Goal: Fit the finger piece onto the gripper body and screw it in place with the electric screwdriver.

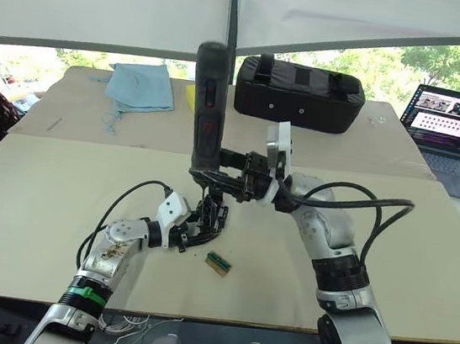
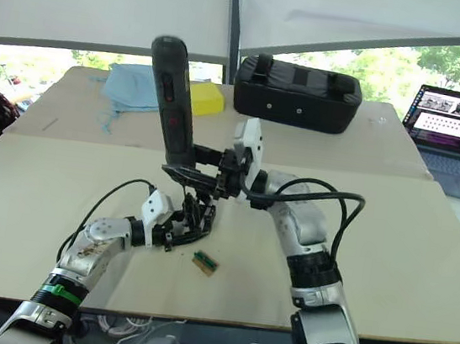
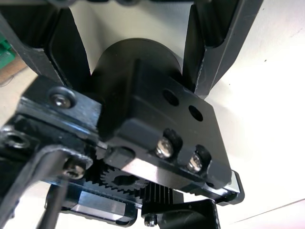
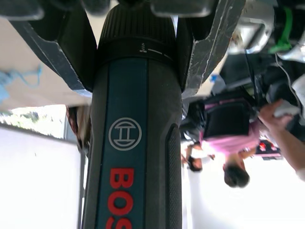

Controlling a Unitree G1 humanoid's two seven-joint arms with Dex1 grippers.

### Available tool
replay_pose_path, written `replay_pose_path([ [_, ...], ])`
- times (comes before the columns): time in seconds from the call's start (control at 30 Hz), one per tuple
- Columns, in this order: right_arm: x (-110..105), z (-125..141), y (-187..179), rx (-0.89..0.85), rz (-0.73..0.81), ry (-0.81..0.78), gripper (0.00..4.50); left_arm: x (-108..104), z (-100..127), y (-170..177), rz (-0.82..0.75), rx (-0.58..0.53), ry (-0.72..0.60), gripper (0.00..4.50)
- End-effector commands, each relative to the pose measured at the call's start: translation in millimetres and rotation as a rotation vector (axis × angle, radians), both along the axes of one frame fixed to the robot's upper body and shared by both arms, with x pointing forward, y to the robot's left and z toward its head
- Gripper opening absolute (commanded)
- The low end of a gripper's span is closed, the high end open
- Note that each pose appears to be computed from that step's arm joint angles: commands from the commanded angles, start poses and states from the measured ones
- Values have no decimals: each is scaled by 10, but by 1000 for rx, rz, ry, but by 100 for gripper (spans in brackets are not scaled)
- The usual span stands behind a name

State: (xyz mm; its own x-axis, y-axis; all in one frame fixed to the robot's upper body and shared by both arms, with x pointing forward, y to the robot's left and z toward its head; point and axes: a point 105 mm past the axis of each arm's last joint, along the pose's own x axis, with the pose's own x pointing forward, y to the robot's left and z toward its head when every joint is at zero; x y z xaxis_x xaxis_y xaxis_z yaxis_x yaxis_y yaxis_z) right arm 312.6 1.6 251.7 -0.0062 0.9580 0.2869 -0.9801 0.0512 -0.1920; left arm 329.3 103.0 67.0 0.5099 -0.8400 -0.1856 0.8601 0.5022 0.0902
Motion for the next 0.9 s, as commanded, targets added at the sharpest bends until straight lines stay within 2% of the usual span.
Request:
replay_pose_path([
  [0.03,-122,395,-67,101,60,-123,190,-65,-262,44,28,58,101,241],
  [0.27,-145,419,-186,99,87,-140,190,-75,-263,49,47,53,96,241],
  [0.4,-201,536,-349,132,97,-169,190,-74,-227,84,77,26,79,414],
  [0.43,-222,580,-401,143,98,-181,190,-84,-222,107,84,18,80,442],
  [0.67,-321,682,-822,124,16,-201,190,-233,-183,564,170,8,46,442],
  [0.9,-293,288,-1465,-23,-219,-175,190,-638,100,1195,130,3,-44,442],
])
